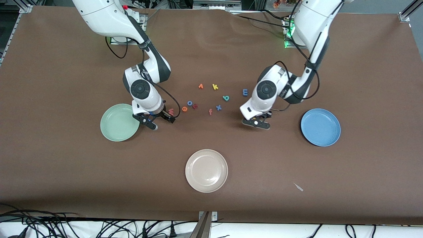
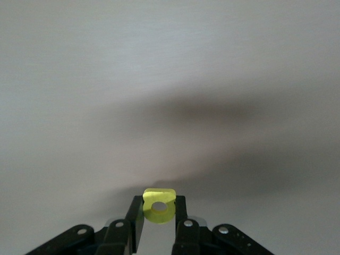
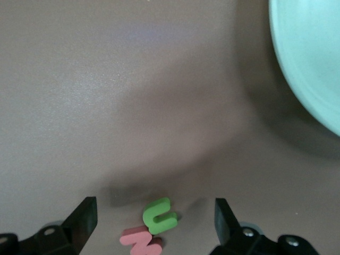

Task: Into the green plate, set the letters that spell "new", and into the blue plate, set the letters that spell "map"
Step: 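Place the yellow letter on the blue plate with the left gripper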

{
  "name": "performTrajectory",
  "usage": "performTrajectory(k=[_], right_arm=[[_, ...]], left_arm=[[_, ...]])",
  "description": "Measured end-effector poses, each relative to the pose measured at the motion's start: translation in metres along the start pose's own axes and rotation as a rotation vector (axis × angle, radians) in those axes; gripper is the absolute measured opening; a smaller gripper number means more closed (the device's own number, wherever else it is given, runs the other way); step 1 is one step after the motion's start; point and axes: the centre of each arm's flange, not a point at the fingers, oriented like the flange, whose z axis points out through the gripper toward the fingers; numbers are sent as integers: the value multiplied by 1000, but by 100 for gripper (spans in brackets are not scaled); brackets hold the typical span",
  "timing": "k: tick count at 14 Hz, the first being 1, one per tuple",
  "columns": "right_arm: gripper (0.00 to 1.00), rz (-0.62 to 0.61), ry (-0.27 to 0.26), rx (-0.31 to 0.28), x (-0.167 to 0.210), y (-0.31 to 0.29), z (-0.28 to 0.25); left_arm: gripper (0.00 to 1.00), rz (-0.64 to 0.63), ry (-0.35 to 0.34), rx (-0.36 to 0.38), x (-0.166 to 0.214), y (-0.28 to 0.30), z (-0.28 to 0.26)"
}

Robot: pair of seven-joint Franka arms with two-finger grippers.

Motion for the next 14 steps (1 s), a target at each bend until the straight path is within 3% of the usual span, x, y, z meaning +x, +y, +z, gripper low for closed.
performTrajectory(k=[4,8,13,14], right_arm=[[91,-2,12,21,-6,7,12],[85,-8,14,24,-11,6,15],[76,-9,17,27,-11,5,13],[69,-10,18,30,-11,4,12]], left_arm=[[28,161,-115,-16,5,-102,-43],[28,276,-148,-79,-9,-214,-36],[28,348,-195,-34,-20,-254,-8],[33,349,-197,-36,-19,-254,-1]])
